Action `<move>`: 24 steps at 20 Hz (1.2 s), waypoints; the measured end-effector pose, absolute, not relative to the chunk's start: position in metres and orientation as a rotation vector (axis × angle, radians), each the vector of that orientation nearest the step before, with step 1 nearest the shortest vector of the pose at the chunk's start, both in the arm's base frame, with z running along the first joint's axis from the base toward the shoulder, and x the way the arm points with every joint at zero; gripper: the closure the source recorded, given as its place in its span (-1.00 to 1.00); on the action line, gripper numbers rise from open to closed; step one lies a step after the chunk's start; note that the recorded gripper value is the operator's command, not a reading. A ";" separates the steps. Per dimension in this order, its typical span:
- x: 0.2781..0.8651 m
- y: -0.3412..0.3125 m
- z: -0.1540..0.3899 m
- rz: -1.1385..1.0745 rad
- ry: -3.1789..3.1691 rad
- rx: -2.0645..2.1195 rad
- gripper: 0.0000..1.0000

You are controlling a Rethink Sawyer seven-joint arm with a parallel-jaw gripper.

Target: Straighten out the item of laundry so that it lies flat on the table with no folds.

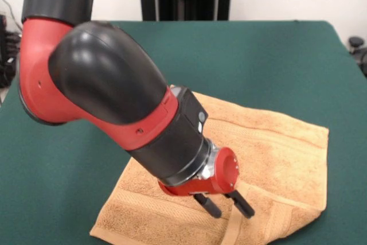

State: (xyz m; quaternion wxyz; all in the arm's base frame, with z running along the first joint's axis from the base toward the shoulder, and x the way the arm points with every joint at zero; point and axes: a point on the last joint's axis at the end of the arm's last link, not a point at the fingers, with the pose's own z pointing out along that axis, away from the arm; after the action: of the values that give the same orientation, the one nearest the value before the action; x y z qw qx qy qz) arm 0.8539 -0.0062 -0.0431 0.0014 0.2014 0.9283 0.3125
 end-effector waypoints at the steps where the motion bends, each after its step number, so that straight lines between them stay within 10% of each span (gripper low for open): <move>1: 0.852 -0.005 -0.050 0.971 2.919 0.630 -1.00; 24: 0.859 -0.010 -0.057 0.956 2.894 0.644 -1.00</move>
State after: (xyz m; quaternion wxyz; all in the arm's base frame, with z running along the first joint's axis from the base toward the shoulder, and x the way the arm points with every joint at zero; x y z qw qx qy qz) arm 0.8586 -0.0097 -0.0571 0.0134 0.2068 0.9289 0.3069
